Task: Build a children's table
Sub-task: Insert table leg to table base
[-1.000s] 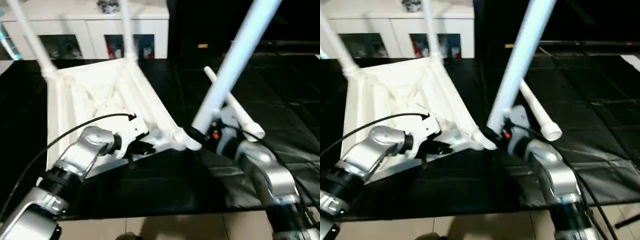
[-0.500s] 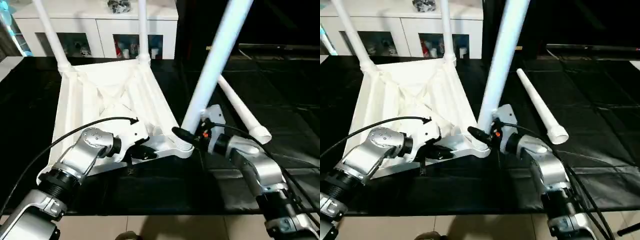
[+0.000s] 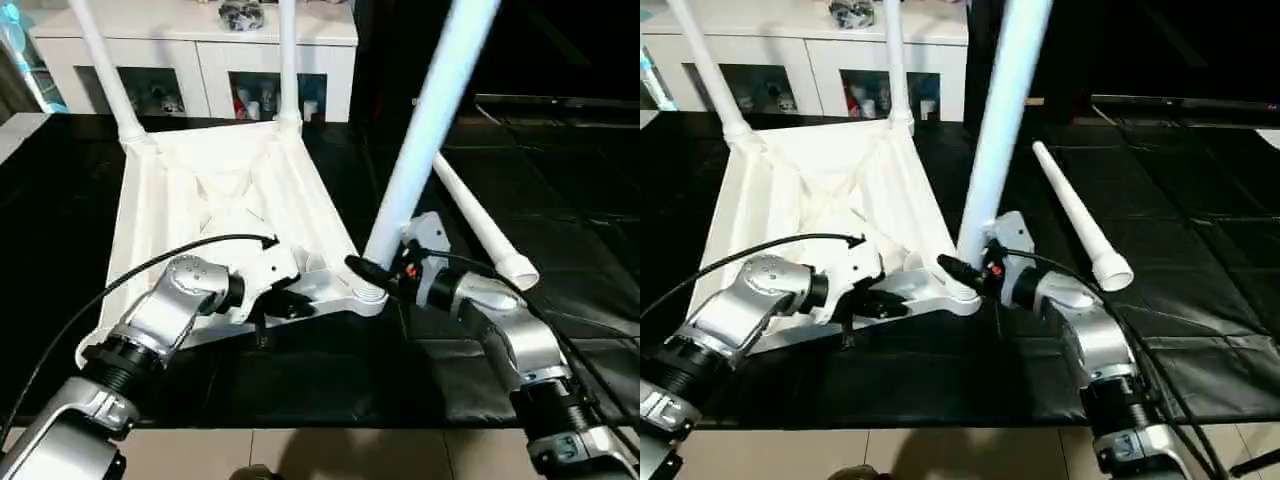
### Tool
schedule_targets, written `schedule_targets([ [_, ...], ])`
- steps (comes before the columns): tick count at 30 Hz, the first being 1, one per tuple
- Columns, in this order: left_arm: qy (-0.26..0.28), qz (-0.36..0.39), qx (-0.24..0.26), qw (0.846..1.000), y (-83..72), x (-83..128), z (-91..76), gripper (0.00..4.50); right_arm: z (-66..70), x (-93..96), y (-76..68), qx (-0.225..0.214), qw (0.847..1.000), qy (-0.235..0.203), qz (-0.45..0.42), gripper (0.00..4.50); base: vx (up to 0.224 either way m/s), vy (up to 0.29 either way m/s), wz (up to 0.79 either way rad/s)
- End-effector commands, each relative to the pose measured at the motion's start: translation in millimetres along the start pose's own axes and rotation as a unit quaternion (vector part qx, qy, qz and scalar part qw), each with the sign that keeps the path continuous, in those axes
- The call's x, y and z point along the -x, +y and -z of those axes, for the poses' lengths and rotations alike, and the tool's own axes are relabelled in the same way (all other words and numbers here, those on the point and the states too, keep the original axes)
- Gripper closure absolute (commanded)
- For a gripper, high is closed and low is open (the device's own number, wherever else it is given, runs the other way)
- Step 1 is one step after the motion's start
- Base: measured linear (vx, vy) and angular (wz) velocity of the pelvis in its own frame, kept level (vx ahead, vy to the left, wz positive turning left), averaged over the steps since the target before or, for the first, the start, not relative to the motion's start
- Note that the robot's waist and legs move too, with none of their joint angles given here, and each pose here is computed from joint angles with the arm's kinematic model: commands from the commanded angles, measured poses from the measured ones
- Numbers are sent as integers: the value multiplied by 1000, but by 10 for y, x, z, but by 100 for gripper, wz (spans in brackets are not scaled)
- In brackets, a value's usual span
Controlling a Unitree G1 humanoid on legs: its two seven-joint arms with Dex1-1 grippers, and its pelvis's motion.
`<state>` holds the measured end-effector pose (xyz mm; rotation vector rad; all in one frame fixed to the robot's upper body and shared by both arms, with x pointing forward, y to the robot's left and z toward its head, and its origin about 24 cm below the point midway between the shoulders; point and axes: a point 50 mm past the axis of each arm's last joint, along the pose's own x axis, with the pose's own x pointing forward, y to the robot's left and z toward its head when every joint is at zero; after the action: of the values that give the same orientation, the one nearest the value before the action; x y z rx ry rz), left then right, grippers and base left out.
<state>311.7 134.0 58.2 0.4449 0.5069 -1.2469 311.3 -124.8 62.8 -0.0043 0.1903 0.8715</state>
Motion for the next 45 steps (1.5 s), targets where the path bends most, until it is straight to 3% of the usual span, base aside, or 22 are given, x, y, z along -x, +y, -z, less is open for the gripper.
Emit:
schedule_targets([
  [1,7,-12,-9,1000,50,0,-53,395,68,28,6,-11,1000,4,9,257,0,0,0],
  [13,10,-18,-10,1000,115,0,-69,395,82,11,56,-3,1000,5,0,257,0,0,0],
  [16,14,-17,-9,1000,120,5,-59,431,86,12,58,-1,1000,7,-3,257,0,0,0],
  [21,20,-8,-7,1000,113,21,-49,450,99,9,67,5,1000,15,-17,257,0,0,0],
  [36,17,38,-35,998,52,22,-83,450,160,-19,70,20,995,68,-71,257,0,0,0],
  [45,29,30,-35,999,72,12,-77,450,108,-66,29,-9,996,55,-70,257,0,0,0],
])
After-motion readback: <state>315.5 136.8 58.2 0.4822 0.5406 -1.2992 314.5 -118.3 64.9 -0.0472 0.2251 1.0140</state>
